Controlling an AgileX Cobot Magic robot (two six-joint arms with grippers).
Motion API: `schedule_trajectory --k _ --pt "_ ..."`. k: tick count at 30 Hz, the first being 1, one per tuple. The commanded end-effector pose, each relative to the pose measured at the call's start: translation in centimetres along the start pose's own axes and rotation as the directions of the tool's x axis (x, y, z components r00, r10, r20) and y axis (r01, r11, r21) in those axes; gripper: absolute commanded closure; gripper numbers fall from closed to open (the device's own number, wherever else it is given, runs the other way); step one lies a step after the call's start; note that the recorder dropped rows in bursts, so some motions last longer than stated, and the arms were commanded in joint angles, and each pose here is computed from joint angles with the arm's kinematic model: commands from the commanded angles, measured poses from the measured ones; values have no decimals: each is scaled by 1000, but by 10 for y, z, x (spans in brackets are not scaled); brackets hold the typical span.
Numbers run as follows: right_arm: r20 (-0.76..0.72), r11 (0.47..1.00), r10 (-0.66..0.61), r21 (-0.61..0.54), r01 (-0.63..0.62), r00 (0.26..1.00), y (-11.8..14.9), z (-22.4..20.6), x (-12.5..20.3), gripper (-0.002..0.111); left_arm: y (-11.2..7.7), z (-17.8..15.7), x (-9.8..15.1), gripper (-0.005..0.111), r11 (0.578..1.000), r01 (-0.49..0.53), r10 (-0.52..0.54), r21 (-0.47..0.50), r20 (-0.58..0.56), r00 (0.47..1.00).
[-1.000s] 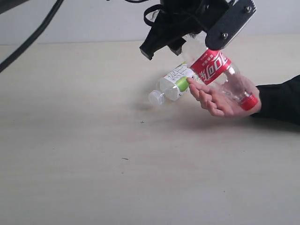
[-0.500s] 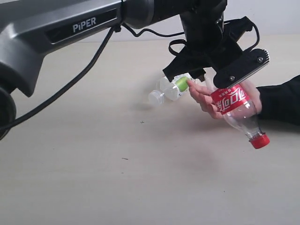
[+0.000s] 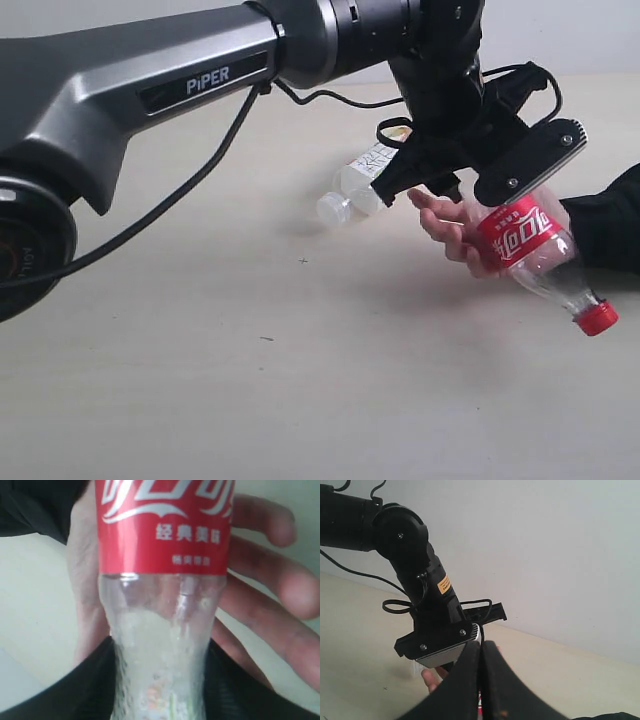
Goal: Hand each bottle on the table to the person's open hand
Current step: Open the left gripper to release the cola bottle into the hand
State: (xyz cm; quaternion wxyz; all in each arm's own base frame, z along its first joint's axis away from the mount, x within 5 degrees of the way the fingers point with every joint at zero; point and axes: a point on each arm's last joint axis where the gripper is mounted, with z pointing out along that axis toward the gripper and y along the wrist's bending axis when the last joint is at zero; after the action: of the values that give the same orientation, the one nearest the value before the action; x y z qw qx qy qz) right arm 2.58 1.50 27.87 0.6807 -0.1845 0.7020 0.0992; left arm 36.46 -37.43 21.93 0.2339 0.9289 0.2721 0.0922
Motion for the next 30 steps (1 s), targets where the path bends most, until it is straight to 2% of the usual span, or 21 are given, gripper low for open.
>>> schedule_trajectory --k 1,6,12,17,24,26,30 --pt "0 1000 -2 5 2 1000 0 0 1 108 -2 8 2 107 999 39 -39 12 -14 999" --pt "0 1000 -2 5 2 1000 0 0 1 108 -5 13 8 107 999 43 -41 31 -72 997" --pt "0 1000 -2 5 2 1000 0 0 1 108 -9 14 20 107 996 77 -74 40 -68 995" --pt "0 1000 -2 5 2 1000 0 0 1 108 -12 13 30 107 988 150 -150 27 -16 989" --pt "0 1000 -2 5 2 1000 0 0 1 108 -10 13 35 107 988 157 -157 -3 -23 987" --pt "0 1000 -2 5 2 1000 0 0 1 108 -8 13 35 103 987 158 -159 -24 -24 987" --pt "0 1000 -2 5 2 1000 0 0 1 108 -7 13 35 79 986 161 -162 -39 -22 987"
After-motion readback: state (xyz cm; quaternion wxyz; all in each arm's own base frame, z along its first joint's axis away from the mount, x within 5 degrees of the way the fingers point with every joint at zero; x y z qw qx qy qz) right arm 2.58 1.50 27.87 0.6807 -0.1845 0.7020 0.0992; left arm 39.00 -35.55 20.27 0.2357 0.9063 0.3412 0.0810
